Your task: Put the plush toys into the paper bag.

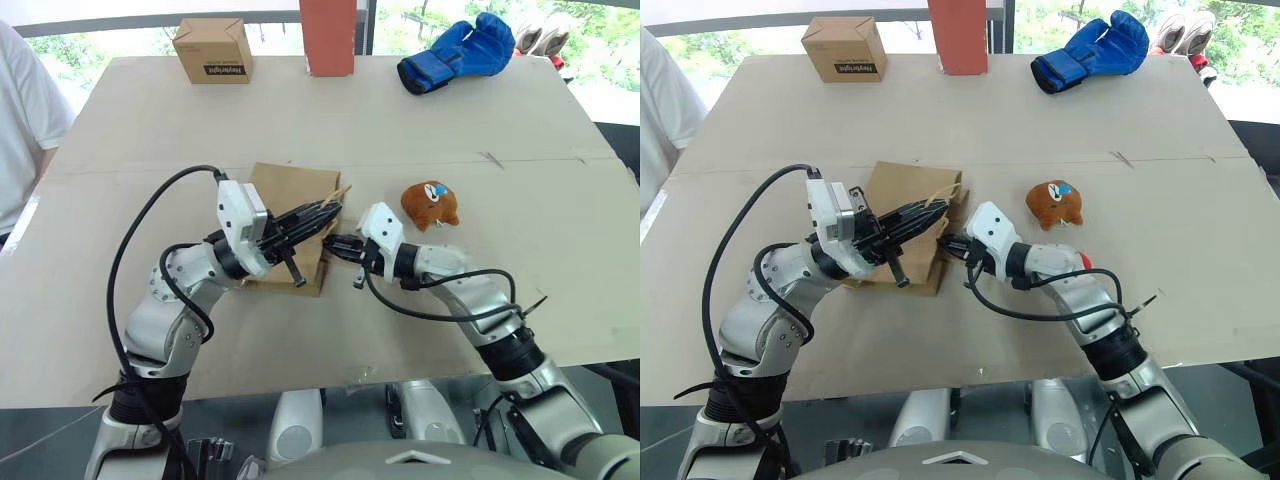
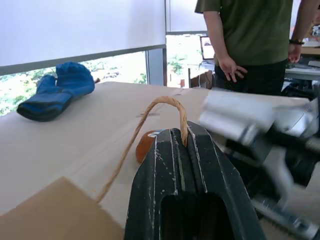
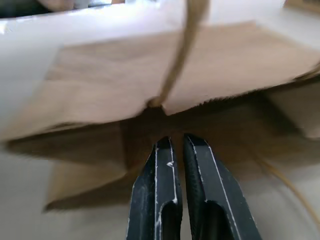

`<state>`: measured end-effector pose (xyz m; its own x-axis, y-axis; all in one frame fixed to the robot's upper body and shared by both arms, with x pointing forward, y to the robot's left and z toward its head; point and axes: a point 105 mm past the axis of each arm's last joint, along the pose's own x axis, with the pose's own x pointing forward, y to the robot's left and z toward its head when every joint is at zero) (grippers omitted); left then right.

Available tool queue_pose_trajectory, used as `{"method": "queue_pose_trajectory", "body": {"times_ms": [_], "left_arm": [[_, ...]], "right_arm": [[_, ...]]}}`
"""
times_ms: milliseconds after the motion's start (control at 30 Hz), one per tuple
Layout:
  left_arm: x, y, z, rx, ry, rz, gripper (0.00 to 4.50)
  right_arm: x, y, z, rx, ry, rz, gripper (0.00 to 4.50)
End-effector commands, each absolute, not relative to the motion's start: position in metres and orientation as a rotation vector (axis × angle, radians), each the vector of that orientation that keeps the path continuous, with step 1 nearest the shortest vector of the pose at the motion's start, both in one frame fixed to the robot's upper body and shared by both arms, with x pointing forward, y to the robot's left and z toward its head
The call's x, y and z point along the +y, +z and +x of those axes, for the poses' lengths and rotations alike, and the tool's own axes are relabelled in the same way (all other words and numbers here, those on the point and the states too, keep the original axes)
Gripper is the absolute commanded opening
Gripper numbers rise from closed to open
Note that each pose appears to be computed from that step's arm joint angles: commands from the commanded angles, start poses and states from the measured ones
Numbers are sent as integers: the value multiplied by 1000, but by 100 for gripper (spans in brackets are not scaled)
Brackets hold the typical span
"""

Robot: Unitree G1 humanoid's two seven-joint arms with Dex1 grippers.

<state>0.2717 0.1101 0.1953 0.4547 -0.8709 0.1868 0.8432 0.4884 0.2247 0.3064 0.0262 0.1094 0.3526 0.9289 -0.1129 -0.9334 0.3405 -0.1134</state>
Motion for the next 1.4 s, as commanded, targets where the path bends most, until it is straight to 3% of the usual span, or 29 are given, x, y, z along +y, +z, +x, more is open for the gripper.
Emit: {"method": "queue_pose_trajectory", "body": {"times_ms": [33,267,533,767,900,1000,1167,1267,1400], "left_arm": [[103,222,262,-389,-1083,101,0],[132,255,276,-456,-890,73,0],[168,288,295,-517,-630,-44,0],[189,279,303,-433,-375,-39,0],[179,274,296,-425,-424,-59,0],[163,267,289,-422,-533,-22,0],[157,254,287,-400,-645,8,0],[156,251,289,-403,-681,-7,0],[149,244,290,-397,-743,8,0]], "right_arm": [[54,112,310,-16,1273,-125,10],[84,79,303,76,1303,-98,10],[90,59,300,165,1269,-153,10],[97,75,317,66,1149,-250,10],[100,98,315,35,1206,-263,10],[87,119,316,4,1222,-206,95],[48,145,311,-20,1222,-244,345],[17,160,307,-15,1192,-282,444],[-33,175,296,36,1115,-297,444]]}}
